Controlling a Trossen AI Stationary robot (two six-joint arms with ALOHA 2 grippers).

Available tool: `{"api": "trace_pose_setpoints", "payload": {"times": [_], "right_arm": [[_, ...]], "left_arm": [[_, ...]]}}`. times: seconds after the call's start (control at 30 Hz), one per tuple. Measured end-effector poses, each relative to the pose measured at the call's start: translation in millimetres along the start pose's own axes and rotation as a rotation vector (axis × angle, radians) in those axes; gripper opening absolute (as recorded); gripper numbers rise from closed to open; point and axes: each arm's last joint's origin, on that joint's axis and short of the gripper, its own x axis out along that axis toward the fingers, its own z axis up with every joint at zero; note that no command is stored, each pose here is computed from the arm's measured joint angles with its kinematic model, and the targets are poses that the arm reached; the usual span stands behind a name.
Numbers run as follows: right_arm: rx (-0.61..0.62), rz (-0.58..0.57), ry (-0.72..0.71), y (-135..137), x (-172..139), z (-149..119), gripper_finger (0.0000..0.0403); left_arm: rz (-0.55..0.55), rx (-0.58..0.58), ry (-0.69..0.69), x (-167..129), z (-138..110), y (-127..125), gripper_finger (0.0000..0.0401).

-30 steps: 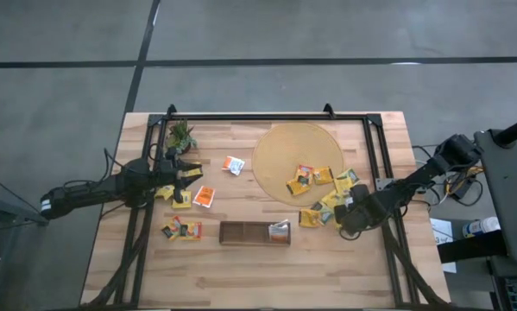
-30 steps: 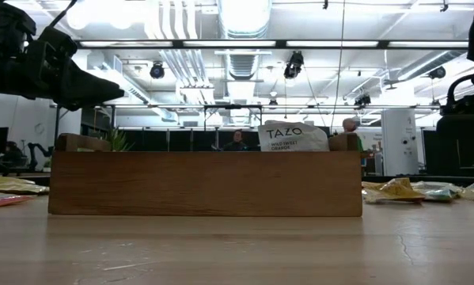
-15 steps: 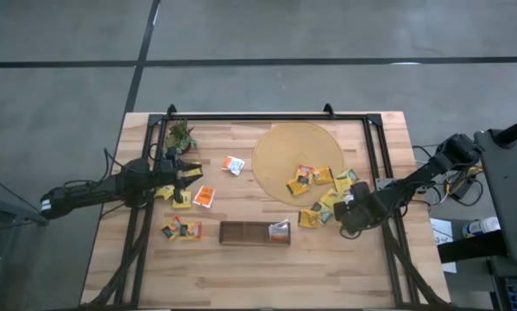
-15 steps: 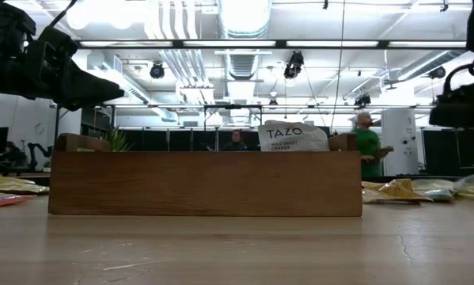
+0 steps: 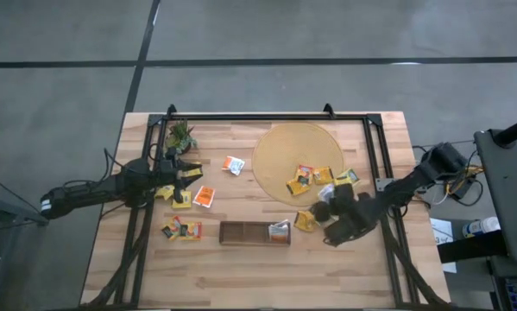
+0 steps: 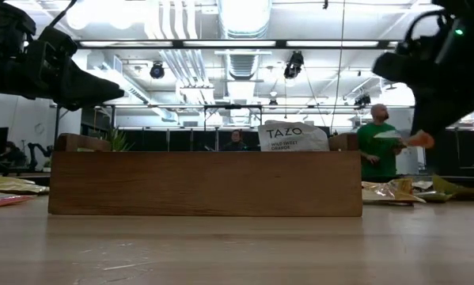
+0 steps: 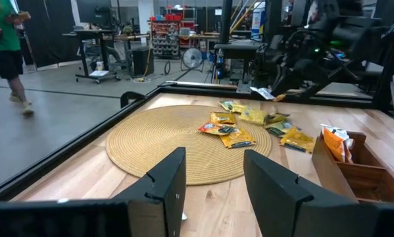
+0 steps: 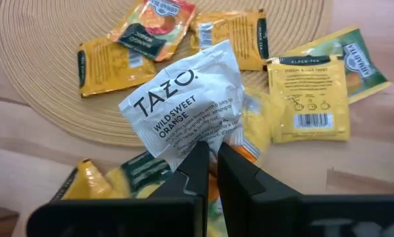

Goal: Pick & Place Tea
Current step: Put the white tea bag into the right section of the wooden organizer

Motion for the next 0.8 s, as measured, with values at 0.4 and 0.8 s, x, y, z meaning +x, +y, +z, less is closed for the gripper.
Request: {"api": "trace_pose_setpoints", "payload": {"times": [0.4, 0.8], "right_arm": [[0.055, -0.05, -0.059, 78.4, -29.8, -32.9, 0.0015], [0.126, 0.176, -0.173, 146.7, -54.5, -71.0, 0.0015]], "left_arm": [[0.0, 0.0, 0.0, 0.0, 0.0, 0.0, 0.0147], [0.0, 0.0, 0.0, 0.0, 0.0, 0.0, 0.0147]]}}
